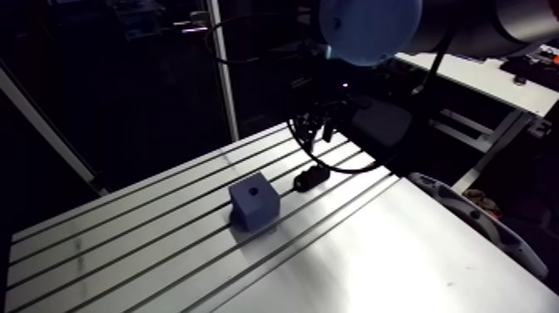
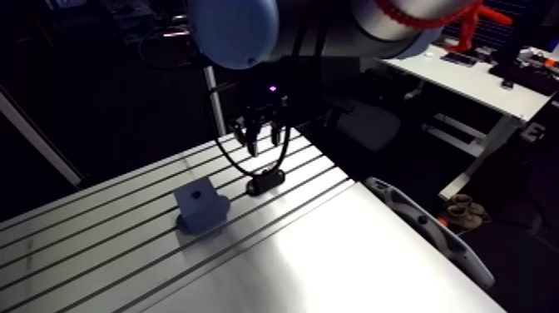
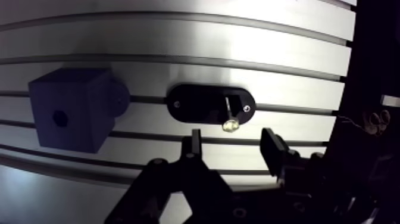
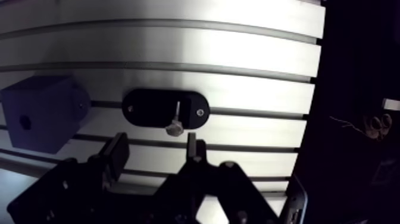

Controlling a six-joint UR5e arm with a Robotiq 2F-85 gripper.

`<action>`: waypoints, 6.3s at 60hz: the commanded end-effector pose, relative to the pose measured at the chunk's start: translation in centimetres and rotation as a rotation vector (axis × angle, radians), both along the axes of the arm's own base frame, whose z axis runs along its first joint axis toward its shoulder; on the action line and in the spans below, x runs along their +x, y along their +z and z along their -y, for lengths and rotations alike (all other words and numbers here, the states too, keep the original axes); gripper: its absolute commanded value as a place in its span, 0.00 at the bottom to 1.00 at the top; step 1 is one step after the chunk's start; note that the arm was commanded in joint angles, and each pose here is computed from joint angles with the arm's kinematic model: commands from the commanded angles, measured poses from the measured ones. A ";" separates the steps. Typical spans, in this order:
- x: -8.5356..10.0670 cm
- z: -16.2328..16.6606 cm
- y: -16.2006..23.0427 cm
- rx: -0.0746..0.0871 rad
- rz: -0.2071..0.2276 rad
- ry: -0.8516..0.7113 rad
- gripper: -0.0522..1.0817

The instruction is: Pick up the M10 bolt and insert it into the hex recess until seated.

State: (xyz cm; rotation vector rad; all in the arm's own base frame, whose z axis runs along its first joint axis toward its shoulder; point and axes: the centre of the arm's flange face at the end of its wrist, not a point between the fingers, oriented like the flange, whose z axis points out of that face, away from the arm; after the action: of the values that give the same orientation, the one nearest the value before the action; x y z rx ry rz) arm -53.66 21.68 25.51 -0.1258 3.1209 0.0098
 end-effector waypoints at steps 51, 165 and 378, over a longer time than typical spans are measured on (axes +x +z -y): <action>-0.3 -0.5 -2.5 0.015 0.027 0.000 0.41; 0.2 -0.8 -4.2 0.008 0.062 0.063 0.44; -0.5 -0.8 -3.4 0.040 0.028 0.071 0.79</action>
State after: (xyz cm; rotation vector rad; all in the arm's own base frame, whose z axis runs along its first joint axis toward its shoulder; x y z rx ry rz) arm -53.73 22.41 21.43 -0.2315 3.0730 0.0695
